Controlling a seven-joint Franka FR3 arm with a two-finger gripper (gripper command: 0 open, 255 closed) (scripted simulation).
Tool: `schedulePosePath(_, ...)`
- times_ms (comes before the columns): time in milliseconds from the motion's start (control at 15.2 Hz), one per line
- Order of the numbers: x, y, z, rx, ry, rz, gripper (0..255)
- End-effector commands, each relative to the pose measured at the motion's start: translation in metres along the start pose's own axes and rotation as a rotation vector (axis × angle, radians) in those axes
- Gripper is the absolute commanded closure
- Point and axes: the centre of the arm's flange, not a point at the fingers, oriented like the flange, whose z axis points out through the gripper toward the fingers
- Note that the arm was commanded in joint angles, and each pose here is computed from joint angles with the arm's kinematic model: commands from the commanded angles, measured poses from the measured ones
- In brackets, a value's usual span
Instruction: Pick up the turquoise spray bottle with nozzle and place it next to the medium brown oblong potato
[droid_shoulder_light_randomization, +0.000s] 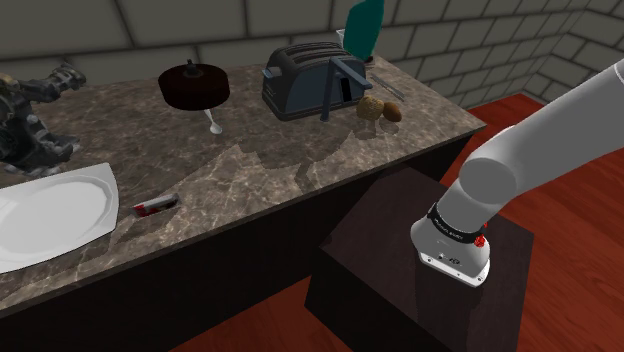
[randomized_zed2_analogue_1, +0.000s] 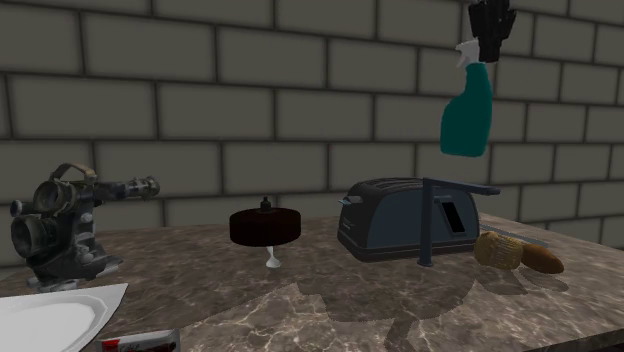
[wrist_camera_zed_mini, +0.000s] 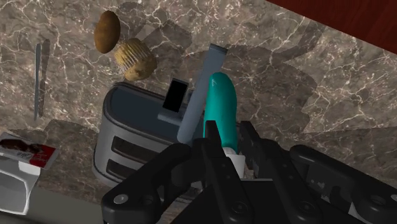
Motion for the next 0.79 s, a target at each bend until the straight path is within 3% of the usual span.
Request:
schedulePosePath(0, -0.005, 0.027, 0.001, 0.000, 0.000, -0.002, 255)
schedulePosePath(396, -0.019, 0.101, 0.006, 0.000, 0.000, -0.002, 255)
schedulePosePath(726, -0.021, 0.099, 0.032, 0.000, 0.000, -0.002, 255)
